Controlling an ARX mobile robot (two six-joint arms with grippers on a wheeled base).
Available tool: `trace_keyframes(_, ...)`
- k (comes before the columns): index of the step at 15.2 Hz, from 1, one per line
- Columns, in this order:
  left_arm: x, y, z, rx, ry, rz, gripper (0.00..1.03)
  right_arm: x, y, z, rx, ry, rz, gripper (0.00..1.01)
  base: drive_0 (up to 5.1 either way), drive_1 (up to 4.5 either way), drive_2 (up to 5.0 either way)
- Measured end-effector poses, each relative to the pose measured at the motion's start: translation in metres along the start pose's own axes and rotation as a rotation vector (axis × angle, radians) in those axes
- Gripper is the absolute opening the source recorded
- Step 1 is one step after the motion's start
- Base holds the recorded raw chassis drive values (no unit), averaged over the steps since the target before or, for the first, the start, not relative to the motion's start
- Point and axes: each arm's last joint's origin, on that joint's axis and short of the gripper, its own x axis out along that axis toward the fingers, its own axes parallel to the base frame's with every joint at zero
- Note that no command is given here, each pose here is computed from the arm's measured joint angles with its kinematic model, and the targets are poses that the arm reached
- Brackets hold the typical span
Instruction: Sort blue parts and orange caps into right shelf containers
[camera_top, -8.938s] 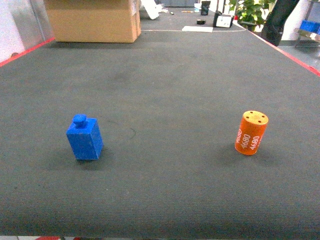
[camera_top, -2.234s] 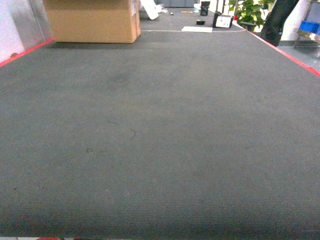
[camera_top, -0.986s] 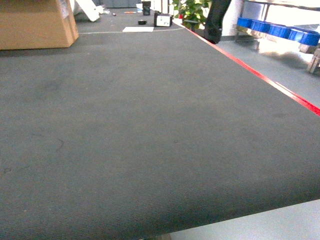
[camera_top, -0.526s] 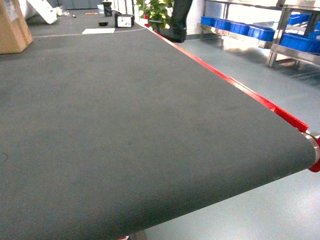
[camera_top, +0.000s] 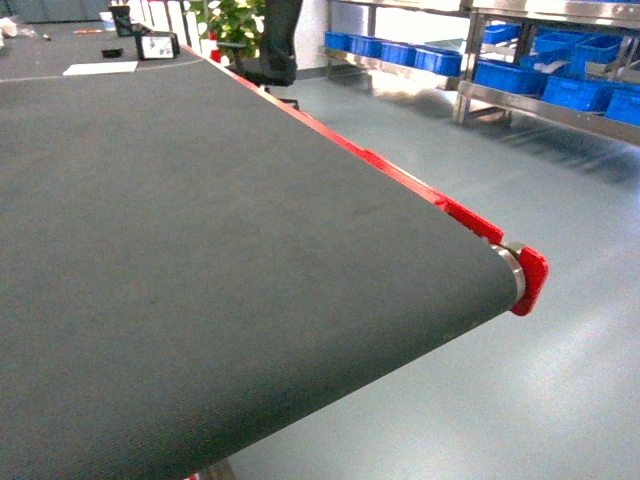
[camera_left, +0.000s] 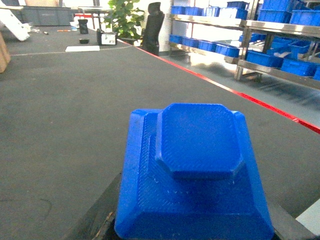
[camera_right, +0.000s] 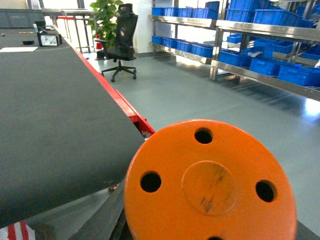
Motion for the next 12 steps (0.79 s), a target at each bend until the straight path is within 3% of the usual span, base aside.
trace_keyframes(12,0.0,0.0,0.0,0.0,0.0,0.0,0.43,0.0,0.0,0.0,0.0,0.0,0.0,0.46,-1.6,-1.59,-1.6)
